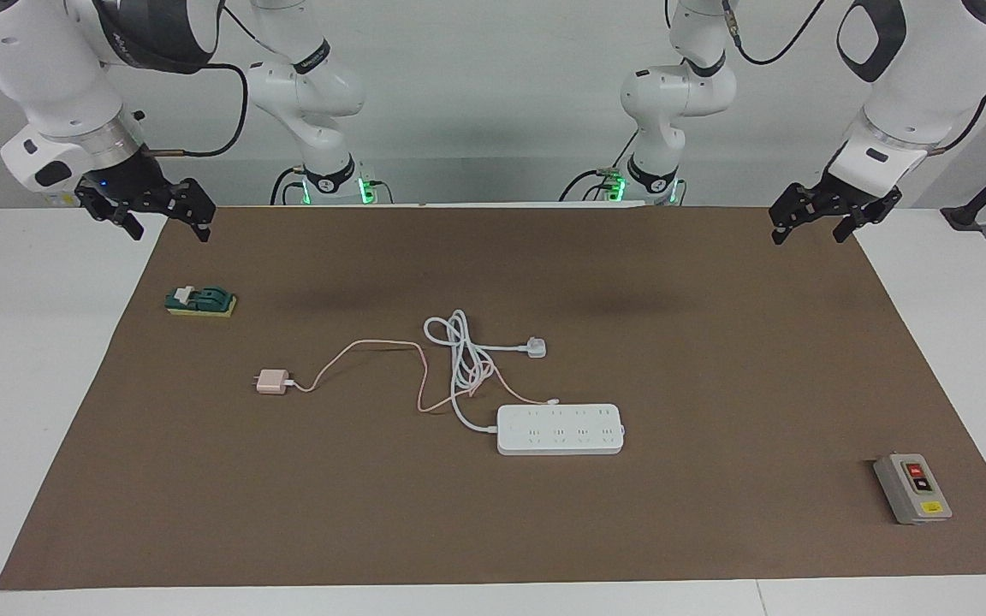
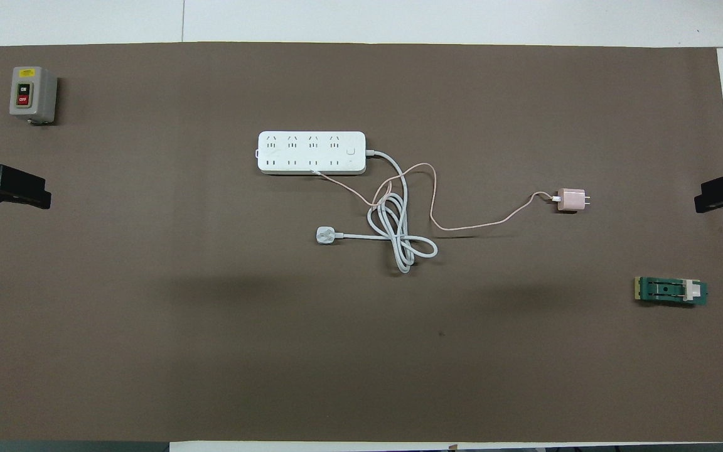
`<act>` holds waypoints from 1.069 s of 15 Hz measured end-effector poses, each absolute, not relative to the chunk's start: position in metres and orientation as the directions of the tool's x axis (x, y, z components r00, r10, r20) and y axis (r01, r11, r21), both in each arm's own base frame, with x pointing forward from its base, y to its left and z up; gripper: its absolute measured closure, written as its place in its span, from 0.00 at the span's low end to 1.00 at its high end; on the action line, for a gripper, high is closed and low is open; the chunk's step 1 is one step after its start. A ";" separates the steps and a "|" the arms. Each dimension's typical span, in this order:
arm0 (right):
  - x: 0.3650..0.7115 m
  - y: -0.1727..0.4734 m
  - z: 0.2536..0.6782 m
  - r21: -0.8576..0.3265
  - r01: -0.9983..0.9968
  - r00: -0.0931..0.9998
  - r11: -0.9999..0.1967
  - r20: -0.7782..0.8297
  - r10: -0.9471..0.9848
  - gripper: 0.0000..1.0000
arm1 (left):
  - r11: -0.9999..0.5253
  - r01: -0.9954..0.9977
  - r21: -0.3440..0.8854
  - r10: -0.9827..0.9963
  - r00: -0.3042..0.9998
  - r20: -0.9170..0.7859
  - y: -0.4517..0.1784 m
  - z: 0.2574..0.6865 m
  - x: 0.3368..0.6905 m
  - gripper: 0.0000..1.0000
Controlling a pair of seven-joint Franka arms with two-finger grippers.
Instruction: Plug charger into power strip
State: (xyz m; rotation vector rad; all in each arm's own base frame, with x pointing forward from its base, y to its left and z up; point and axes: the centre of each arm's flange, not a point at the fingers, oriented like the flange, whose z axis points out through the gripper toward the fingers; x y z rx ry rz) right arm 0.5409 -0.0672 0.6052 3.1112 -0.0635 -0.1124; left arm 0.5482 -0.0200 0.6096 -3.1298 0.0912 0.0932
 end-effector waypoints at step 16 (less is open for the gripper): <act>0.558 -0.088 0.538 -0.061 -0.557 0.816 -0.829 -0.230 -0.531 0.00 | -0.999 -0.050 0.008 -0.051 0.995 -0.083 -0.020 0.608 0.545 0.00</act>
